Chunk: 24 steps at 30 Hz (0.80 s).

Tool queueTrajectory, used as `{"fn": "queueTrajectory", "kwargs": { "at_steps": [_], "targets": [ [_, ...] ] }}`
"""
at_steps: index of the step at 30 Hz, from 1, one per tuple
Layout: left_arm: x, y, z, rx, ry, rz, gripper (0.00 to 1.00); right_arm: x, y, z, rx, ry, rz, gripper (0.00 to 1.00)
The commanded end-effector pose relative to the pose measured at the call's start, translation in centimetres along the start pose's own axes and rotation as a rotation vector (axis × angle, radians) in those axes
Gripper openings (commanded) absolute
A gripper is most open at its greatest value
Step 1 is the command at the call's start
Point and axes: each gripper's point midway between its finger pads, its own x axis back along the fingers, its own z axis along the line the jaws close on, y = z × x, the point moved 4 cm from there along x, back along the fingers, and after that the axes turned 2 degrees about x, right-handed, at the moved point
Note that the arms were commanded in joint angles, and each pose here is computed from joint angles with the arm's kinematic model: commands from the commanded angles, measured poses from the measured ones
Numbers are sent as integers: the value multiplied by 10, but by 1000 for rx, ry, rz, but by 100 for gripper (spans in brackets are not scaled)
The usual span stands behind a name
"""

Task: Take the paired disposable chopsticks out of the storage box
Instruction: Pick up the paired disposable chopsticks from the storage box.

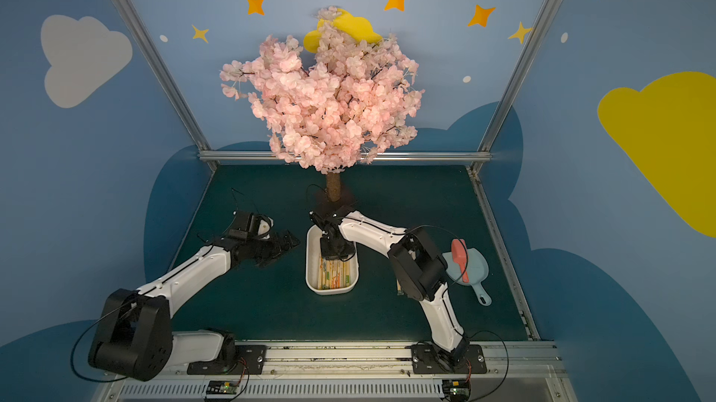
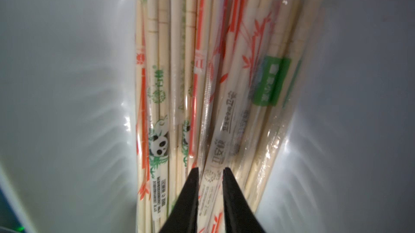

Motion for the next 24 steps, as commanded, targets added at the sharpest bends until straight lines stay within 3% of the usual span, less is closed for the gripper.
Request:
{"fn": "queueTrajectory", "kwargs": {
  "at_steps": [1, 15, 24],
  "targets": [
    [3, -5, 3, -7, 0, 11, 100, -6, 1, -4, -10, -24, 20, 23],
    [4, -6, 3, -2, -3, 8, 100, -15, 0, -5, -3, -24, 42, 19],
    [5, -6, 2, -4, -7, 8, 100, 7, -2, -5, 0, 8, 13, 11]
  ]
}}
